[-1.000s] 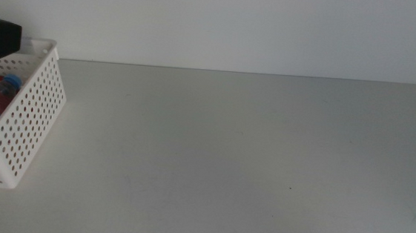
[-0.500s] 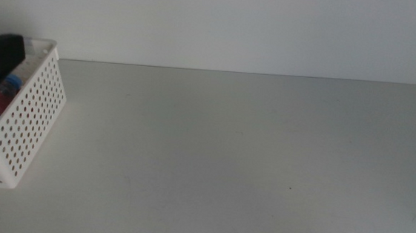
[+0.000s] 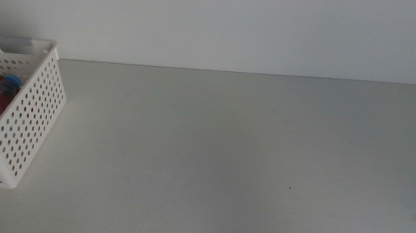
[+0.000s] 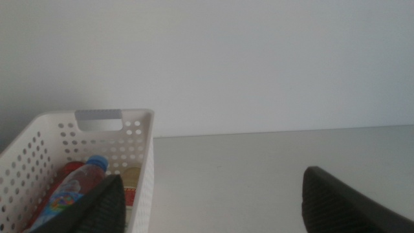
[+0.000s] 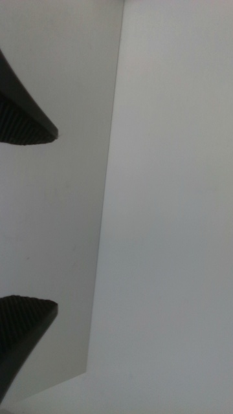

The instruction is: Use arms to grab the bottles and put them into the dustbin to the left of the table.

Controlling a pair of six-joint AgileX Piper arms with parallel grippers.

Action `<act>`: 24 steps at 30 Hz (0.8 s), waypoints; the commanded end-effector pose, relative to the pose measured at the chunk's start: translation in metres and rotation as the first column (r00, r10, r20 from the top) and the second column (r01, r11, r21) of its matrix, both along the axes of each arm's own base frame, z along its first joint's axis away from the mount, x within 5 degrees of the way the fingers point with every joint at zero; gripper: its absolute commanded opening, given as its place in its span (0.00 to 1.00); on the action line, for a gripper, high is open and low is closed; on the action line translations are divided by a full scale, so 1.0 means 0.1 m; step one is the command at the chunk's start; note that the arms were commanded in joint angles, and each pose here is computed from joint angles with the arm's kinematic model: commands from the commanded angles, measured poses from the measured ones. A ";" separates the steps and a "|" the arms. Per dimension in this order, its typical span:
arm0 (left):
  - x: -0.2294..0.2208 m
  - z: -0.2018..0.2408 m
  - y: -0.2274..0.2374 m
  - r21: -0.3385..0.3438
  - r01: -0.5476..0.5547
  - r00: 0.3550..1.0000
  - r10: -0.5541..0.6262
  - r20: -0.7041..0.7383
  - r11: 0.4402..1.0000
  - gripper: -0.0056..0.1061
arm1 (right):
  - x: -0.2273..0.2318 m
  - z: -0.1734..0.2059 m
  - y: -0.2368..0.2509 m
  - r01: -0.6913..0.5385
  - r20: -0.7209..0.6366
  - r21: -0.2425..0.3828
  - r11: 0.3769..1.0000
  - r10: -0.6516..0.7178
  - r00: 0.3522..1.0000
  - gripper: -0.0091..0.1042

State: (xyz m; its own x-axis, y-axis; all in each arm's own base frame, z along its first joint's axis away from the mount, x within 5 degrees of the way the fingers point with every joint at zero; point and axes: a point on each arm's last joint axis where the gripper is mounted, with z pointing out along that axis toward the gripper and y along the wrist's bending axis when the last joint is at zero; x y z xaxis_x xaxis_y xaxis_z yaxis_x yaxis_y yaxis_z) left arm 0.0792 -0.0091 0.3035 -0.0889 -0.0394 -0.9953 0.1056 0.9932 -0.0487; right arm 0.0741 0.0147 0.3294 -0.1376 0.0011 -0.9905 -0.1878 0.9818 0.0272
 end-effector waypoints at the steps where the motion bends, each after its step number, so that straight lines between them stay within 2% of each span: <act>1: -0.04 0.01 0.03 -0.060 -0.025 0.994 0.032 0.108 0.998 0.89 | -0.02 -0.06 -0.03 0.030 0.112 0.022 0.999 -0.032 0.993 0.60; 5: -0.08 -0.29 0.03 -0.056 -0.028 0.997 0.031 0.064 0.998 0.89 | -0.06 -0.57 -0.05 0.049 0.037 0.008 0.999 -0.049 0.998 0.60; 11: -0.15 -0.68 0.03 -0.054 -0.031 0.999 0.033 0.035 0.998 0.89 | -0.12 -1.01 -0.07 0.075 0.024 0.005 0.997 -0.075 0.997 0.60; 19: -0.21 -0.94 0.04 -0.055 -0.035 0.997 0.039 0.072 0.998 0.89 | -0.18 -1.38 -0.09 0.088 0.030 0.007 0.996 -0.089 0.996 0.60; 24: -0.24 -1.01 0.04 -0.057 -0.034 0.995 0.039 0.091 0.998 0.89 | -0.20 -1.37 -0.09 0.103 0.057 0.014 0.995 -0.104 0.993 0.60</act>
